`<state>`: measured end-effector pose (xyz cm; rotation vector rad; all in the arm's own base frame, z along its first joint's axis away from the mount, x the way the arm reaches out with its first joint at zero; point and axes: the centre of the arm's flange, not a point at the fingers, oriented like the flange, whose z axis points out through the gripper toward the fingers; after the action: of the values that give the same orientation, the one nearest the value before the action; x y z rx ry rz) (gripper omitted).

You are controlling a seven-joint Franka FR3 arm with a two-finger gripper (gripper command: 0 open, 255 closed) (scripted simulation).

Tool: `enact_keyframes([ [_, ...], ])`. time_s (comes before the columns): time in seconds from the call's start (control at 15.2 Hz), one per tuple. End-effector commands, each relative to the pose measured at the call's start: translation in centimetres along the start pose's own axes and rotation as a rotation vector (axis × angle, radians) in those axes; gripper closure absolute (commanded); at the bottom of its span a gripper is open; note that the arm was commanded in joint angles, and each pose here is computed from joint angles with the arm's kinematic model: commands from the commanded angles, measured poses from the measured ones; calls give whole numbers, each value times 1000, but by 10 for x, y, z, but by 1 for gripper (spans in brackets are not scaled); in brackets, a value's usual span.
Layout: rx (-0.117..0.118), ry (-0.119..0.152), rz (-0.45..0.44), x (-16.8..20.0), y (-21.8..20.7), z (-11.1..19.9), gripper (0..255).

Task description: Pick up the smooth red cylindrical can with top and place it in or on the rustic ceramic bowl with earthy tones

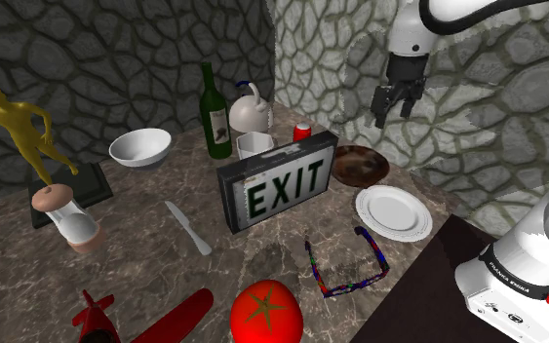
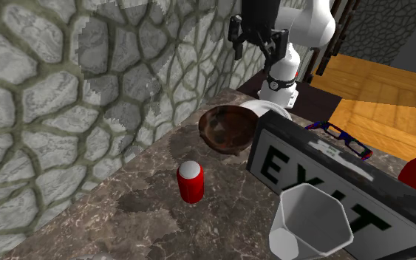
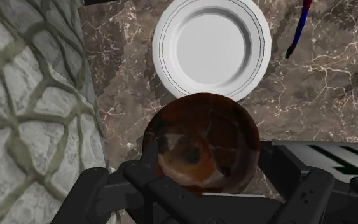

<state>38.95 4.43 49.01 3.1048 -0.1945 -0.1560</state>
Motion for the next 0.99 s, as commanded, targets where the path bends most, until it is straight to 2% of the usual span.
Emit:
enact_keyframes([
  [0.0,5,10,7,23,-7,11,0],
  [0.92,33,71,54,182,-50,69,0],
])
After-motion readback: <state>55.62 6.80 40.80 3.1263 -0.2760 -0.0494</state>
